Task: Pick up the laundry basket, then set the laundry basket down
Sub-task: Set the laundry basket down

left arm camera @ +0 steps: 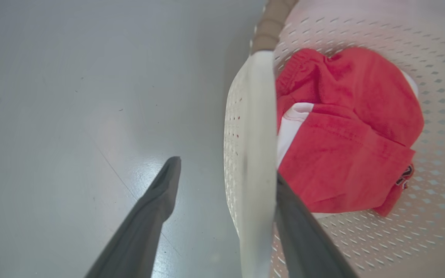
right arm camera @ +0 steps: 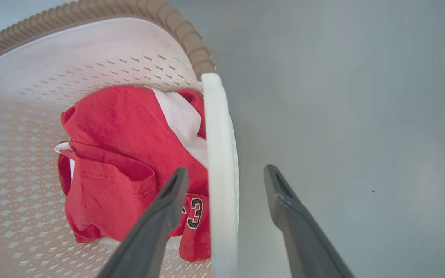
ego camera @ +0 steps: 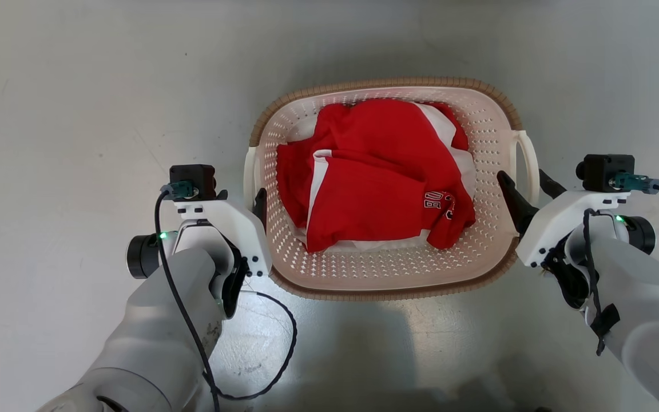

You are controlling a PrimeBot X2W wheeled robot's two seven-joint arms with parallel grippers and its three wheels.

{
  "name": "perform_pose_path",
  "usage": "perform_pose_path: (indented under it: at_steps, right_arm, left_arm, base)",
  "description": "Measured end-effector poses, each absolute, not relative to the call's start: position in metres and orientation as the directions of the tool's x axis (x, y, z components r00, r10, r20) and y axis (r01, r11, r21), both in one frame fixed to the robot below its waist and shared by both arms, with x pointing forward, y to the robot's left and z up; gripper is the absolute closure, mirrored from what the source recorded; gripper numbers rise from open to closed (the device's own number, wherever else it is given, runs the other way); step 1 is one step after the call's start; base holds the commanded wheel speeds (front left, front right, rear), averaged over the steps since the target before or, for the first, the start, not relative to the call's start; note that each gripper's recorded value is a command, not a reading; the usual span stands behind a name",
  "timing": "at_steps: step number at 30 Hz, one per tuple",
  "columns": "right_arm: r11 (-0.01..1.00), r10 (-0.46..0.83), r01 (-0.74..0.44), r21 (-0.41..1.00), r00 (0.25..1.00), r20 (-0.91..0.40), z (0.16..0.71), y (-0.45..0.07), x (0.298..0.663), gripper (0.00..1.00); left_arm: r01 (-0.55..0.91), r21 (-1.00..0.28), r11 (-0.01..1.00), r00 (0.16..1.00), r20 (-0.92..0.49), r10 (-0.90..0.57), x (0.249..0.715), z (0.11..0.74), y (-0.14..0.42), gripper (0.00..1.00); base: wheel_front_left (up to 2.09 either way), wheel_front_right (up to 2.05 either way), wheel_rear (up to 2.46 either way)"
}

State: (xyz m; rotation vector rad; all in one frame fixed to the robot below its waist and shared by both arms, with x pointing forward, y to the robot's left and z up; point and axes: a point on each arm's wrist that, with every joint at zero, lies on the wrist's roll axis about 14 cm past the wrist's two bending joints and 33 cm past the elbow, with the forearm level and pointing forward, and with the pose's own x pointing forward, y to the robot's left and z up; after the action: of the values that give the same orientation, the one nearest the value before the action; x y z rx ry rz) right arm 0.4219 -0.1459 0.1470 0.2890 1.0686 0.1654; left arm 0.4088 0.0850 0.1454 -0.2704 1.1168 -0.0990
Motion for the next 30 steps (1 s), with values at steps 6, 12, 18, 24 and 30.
perform_pose_path:
  at_steps: [6, 12, 18, 24, 30]
  right_arm:
    - [0.951, 0.266, 0.006, 0.31, 0.5, -0.824, 0.16, -0.148, 0.428, 0.0]
    - [0.947, 0.263, 0.009, 0.321, 0.551, -0.792, 0.183, -0.149, 0.44, 0.0]
    - [0.946, 0.244, 0.036, 0.322, 0.576, -0.78, 0.204, -0.157, 0.429, 0.0]
    - [0.941, 0.235, 0.049, 0.333, 0.614, -0.753, 0.226, -0.16, 0.425, 0.0]
    - [0.937, 0.229, 0.044, 0.347, 0.673, -0.704, 0.258, -0.163, 0.423, 0.0]
  left_arm:
    - [-0.038, -0.266, 0.963, 0.461, -0.86, -0.219, 0.414, 0.157, 0.083, 0.0]
    - [-0.042, -0.271, 0.962, 0.51, -0.833, -0.213, 0.421, 0.175, 0.083, 0.0]
    - [-0.029, -0.278, 0.96, 0.544, -0.81, -0.218, 0.419, 0.195, 0.082, 0.0]
    - [-0.041, -0.295, 0.955, 0.602, -0.77, -0.212, 0.432, 0.222, 0.082, 0.0]
    - [-0.024, -0.318, 0.948, 0.67, -0.709, -0.221, 0.437, 0.255, 0.084, 0.0]
  base:
    - [0.0, 0.0, 0.0]
    - [0.0, 0.0, 0.0]
    - [0.0, 0.0, 0.0]
    - [0.0, 0.0, 0.0]
    - [0.0, 0.0, 0.0]
